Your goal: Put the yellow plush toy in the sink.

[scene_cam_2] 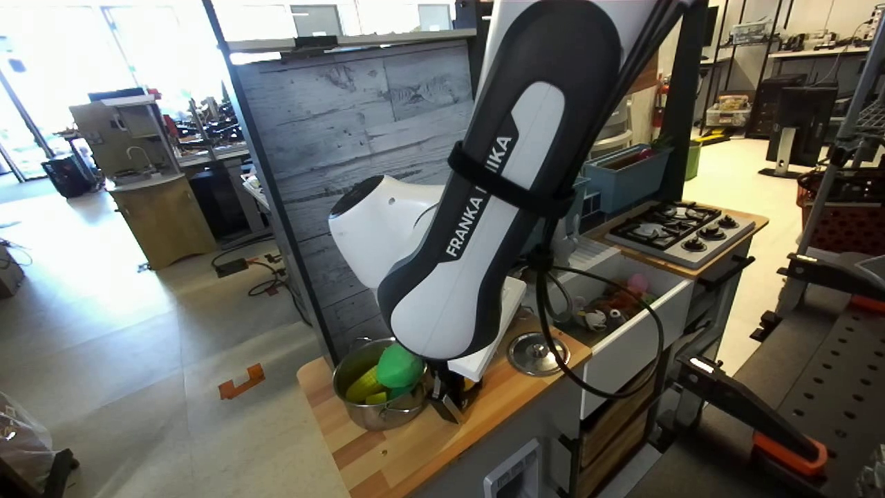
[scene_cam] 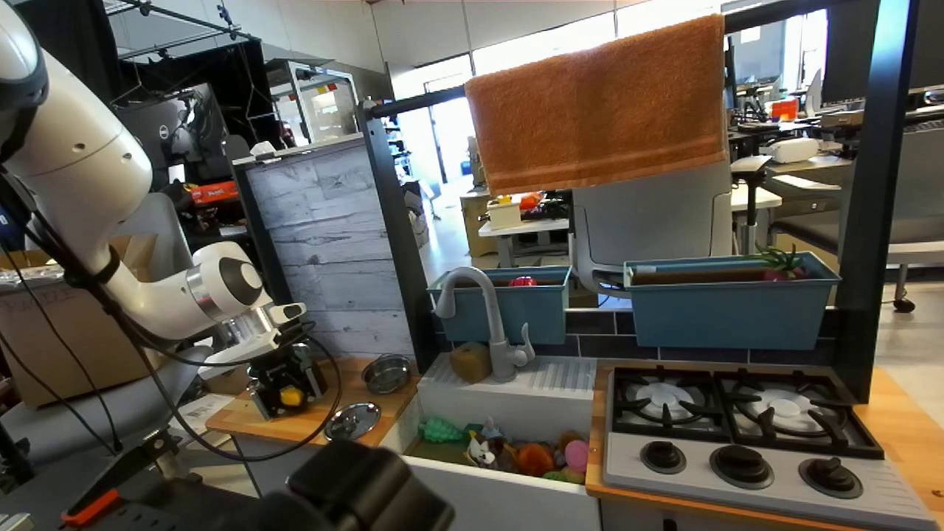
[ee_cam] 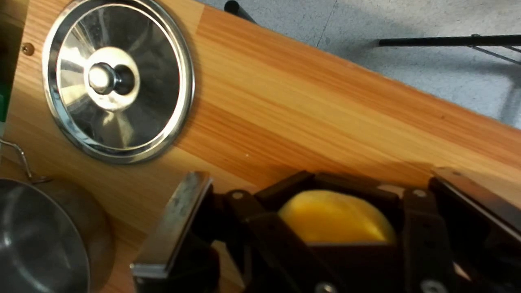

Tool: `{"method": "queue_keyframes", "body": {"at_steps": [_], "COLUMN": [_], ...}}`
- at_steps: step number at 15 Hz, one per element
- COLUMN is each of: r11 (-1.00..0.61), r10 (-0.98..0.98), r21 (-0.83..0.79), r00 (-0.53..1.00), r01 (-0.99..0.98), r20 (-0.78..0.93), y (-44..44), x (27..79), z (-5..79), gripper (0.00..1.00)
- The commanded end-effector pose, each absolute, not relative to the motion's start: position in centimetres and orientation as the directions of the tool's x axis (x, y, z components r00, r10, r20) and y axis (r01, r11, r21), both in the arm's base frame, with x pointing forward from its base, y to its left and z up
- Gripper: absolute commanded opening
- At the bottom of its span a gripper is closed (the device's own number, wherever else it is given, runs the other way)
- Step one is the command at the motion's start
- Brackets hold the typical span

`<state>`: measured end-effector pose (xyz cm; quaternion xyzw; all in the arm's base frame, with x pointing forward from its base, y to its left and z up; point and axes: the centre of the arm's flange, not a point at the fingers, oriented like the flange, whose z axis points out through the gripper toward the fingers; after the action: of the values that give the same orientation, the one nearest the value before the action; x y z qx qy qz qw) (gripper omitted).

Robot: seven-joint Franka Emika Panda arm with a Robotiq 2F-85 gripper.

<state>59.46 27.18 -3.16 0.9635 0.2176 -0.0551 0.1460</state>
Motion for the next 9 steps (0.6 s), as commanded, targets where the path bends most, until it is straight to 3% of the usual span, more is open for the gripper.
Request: {"method": "queue_keyframes", "body": {"at_steps": [1, 9], "r11": [-0.854, -0.872], "r10": [0.315, 0.299], "r21": [0.343, 0.318], "r00": [0.914, 0.918], "r01": [0.391, 0.373], "r20": [-0.257, -0.26], "y": [22.5, 22.8], "x": [58.2, 59.5], "z": [2.7, 3.0], "gripper": [0.0, 0.0]}}
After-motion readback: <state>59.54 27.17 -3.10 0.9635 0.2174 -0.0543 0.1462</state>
